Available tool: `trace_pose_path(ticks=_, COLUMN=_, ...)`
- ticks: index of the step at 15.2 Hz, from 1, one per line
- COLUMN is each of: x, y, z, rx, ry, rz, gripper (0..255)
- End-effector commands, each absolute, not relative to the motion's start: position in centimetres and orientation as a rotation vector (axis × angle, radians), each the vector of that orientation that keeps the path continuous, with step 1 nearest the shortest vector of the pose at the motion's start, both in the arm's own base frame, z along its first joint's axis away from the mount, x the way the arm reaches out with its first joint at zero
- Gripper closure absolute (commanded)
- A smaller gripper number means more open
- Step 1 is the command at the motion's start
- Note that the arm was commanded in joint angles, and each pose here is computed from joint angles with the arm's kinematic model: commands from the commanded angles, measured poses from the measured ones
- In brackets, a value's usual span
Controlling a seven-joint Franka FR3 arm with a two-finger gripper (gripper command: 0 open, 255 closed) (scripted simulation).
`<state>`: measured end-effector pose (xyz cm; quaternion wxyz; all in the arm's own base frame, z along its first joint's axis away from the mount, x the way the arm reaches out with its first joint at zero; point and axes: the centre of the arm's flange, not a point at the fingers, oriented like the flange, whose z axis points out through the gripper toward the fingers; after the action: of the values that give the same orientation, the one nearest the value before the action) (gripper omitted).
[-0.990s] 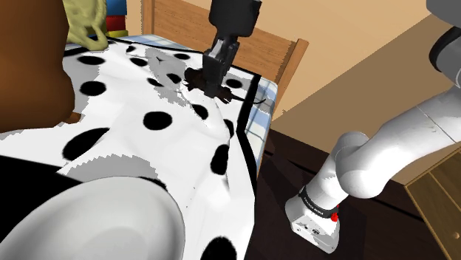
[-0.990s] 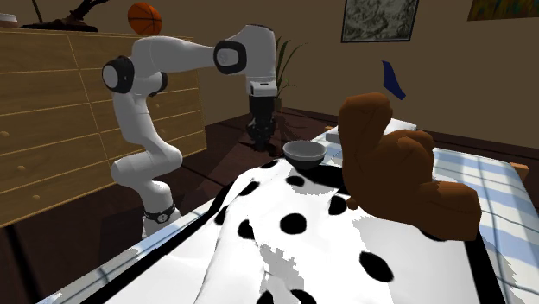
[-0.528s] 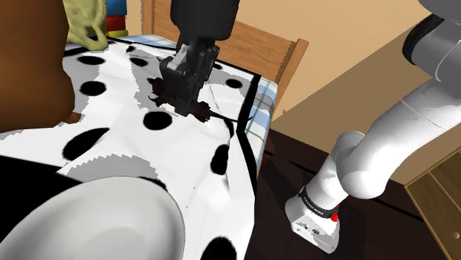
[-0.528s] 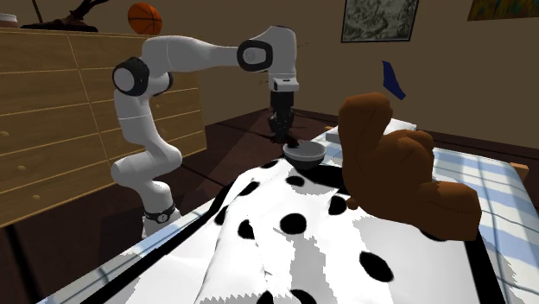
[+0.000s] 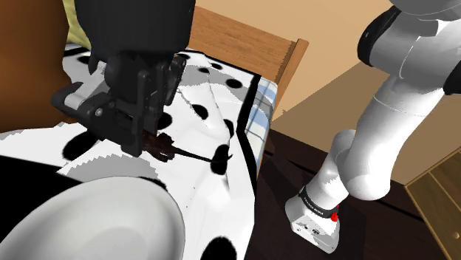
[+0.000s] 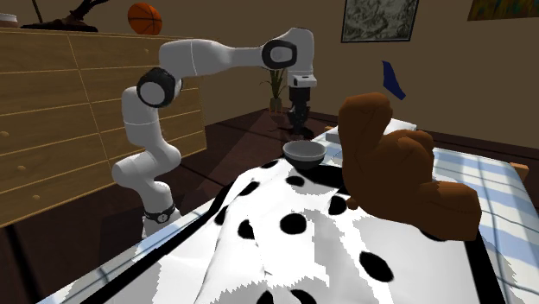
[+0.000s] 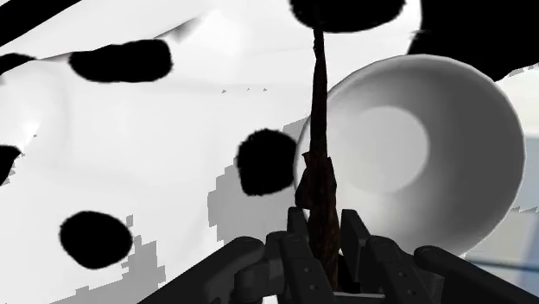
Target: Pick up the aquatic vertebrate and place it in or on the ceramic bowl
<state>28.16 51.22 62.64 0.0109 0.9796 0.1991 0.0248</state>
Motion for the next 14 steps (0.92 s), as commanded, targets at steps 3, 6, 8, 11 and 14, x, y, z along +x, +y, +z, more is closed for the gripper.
trace_pose_path(ticks=3, x=26.6, y=56.3, z=62.5, rx=3.058, ry=0.614, rz=0.079, gripper=255)
trace_pose_path(ticks=6, x=25.9, y=58.6, z=62.0, rx=3.058, ry=0.615, rz=0.079, gripper=255)
trace_pose_path(ticks=8, x=25.9, y=58.6, z=60.9, rx=3.058, ry=0.615, rz=0.079, gripper=255)
trace_pose_path(ticks=11, x=25.9, y=58.6, z=59.3, rx=3.058, ry=0.615, rz=0.079, gripper=255)
trace_pose_path(ticks=14, x=25.9, y=58.6, z=57.7, rx=3.058, ry=0.615, rz=0.079, gripper=255)
